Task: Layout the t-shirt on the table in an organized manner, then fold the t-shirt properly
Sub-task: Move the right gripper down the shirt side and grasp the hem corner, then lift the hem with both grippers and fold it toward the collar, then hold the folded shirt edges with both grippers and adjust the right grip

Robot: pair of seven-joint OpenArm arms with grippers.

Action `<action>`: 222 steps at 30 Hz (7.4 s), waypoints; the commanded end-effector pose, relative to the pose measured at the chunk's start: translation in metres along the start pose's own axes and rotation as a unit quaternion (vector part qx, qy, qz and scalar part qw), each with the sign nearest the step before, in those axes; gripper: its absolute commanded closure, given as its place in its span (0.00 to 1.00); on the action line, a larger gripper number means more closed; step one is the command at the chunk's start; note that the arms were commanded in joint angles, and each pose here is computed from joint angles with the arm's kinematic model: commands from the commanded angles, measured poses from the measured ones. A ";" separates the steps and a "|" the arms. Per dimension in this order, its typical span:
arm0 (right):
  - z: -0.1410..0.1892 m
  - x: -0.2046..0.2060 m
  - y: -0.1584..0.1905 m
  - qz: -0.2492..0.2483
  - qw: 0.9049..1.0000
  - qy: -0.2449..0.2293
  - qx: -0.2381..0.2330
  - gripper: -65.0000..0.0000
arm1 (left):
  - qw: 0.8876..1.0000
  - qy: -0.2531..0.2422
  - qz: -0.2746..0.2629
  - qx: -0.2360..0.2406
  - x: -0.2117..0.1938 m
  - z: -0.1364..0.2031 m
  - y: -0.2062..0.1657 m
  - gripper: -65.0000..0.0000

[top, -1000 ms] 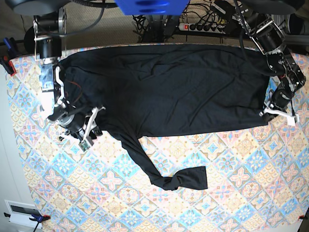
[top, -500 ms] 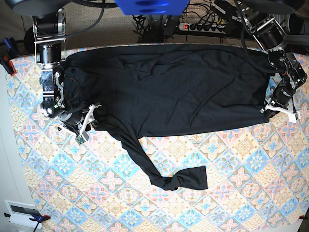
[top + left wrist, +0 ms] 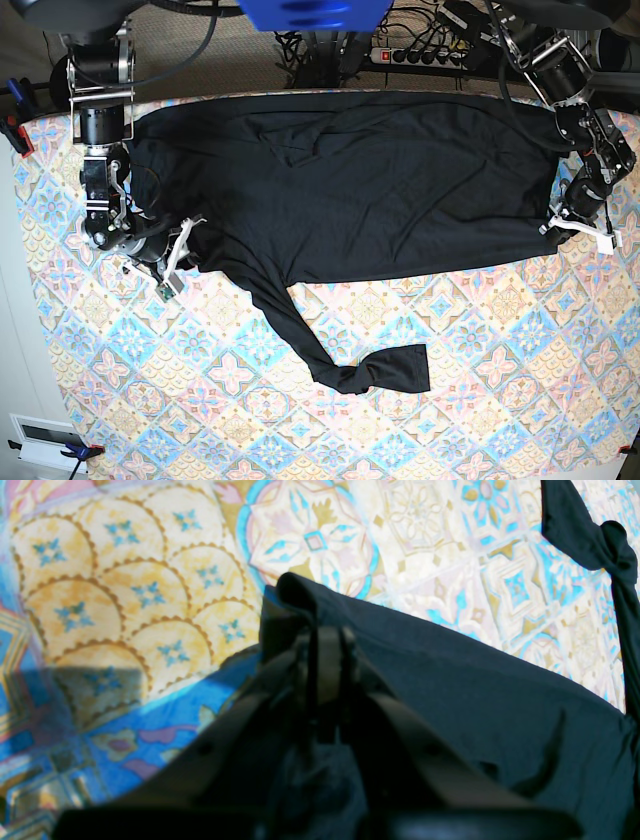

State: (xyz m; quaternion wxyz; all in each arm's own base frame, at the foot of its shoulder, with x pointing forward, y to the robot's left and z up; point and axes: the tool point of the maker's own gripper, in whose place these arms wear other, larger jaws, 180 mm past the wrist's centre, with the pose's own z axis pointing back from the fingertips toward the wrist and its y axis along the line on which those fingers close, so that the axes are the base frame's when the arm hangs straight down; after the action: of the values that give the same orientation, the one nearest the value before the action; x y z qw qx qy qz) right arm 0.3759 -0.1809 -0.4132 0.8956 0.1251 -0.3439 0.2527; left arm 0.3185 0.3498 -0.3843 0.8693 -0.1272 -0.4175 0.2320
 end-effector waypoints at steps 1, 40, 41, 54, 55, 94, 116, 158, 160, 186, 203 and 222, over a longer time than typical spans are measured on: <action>0.008 0.023 -0.011 0.005 0.999 -0.032 -0.010 0.89 | 0.999 -0.031 -0.011 -0.005 0.025 0.005 -0.003 1.00; 0.011 0.011 -0.005 -0.049 0.998 -0.042 0.013 0.95 | 0.999 -0.034 -0.011 -0.008 0.026 0.004 -0.005 1.00; 0.012 0.015 -0.004 -0.044 0.998 -0.046 0.013 0.96 | 0.999 -0.034 -0.011 -0.008 0.026 0.004 -0.005 1.00; 0.040 0.040 0.038 0.039 0.995 -0.084 0.023 0.98 | 0.997 -0.063 0.008 -0.042 0.046 0.008 -0.019 1.00; 0.043 0.040 0.042 0.047 0.995 -0.083 0.023 0.98 | 0.996 -0.071 0.001 -0.044 0.053 0.012 -0.020 1.00; 0.131 -0.010 0.071 0.021 0.996 -0.086 0.000 0.89 | 0.996 -0.076 0.014 -0.034 0.034 0.073 0.022 1.00; 0.046 -0.019 0.031 0.051 0.998 0.038 0.000 0.69 | 0.997 -0.062 0.015 -0.047 0.022 0.063 0.010 1.00; 0.005 -0.031 0.087 -0.049 0.993 -0.013 0.104 0.58 | 0.996 -0.067 0.016 -0.050 0.026 0.061 0.008 1.00; 0.004 -0.032 0.091 -0.045 0.993 -0.010 0.109 0.60 | 0.996 -0.067 0.016 -0.050 0.026 0.061 0.008 1.00; 0.060 0.048 0.132 0.097 0.983 -0.108 0.109 0.96 | 0.995 -0.069 -0.033 -0.069 0.039 0.075 -0.017 1.00; 0.095 0.023 0.117 0.057 0.990 -0.112 0.070 0.93 | 0.992 -0.069 -0.024 -0.103 0.042 0.089 -0.027 1.00; 0.046 0.016 0.082 0.031 0.996 -0.052 0.071 0.63 | 0.992 -0.067 -0.014 -0.107 0.036 0.085 -0.030 1.00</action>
State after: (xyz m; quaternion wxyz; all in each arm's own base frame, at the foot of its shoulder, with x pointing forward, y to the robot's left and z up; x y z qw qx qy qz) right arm 0.3051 -0.1214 -0.3804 0.8673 0.1939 -0.3505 0.2955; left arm 0.2739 0.3391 -0.3131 0.8342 -0.2022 -0.4752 0.1935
